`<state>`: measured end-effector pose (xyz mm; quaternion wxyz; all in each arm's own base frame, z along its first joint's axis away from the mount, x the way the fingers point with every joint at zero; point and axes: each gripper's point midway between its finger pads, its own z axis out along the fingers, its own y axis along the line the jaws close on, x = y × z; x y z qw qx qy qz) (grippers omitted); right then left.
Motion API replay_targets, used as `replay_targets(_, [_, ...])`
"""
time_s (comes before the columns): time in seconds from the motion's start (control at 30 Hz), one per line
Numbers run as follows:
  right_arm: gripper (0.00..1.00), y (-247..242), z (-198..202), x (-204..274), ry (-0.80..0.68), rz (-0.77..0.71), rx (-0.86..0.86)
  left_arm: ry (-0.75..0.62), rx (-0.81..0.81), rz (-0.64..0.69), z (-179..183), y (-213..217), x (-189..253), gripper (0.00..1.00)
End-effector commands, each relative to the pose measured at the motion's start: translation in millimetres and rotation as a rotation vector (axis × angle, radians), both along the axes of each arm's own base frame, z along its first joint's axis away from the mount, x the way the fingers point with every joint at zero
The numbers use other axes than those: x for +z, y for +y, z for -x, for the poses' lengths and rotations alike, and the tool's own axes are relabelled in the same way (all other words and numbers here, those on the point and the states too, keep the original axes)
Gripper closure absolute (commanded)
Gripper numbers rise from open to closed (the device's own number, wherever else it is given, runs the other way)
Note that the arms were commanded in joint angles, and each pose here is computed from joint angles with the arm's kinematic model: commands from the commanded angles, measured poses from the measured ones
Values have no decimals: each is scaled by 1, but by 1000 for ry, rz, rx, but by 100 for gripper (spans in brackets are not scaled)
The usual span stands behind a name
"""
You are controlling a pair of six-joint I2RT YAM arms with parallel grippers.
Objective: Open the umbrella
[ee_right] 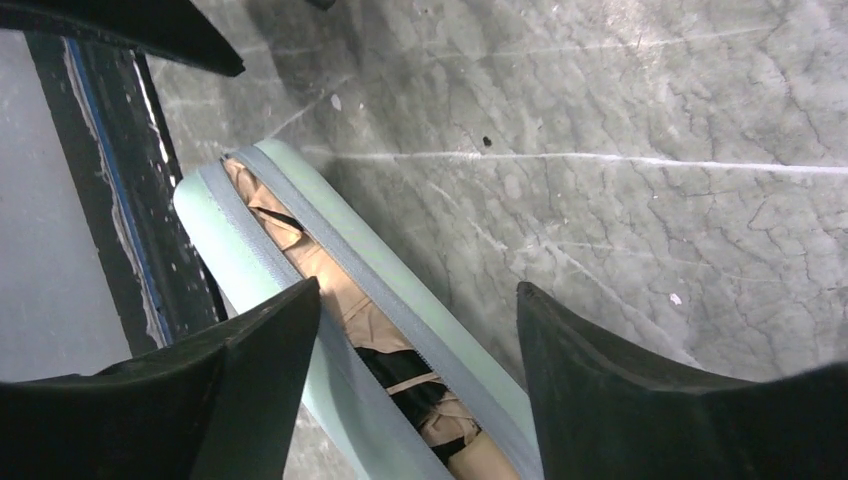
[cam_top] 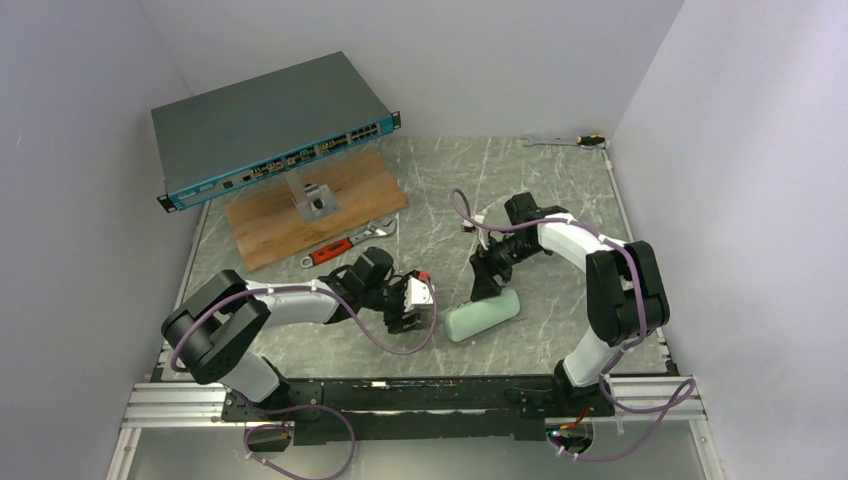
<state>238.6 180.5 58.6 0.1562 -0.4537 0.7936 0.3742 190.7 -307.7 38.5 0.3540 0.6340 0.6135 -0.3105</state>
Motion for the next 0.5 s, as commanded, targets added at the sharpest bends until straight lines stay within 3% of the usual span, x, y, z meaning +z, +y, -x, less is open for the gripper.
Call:
replay_targets(0.0, [23, -9, 1, 13, -60, 41, 82, -137, -12, 94, -19, -18, 30, 30])
replay_targets(0.13, [19, -13, -3, 17, -73, 65, 97, -185, -69, 109, -11, -28, 34, 28])
replay_targets(0.47, [18, -5, -20, 33, -47, 24, 64, -143, -108, 94, -3, -37, 24, 31])
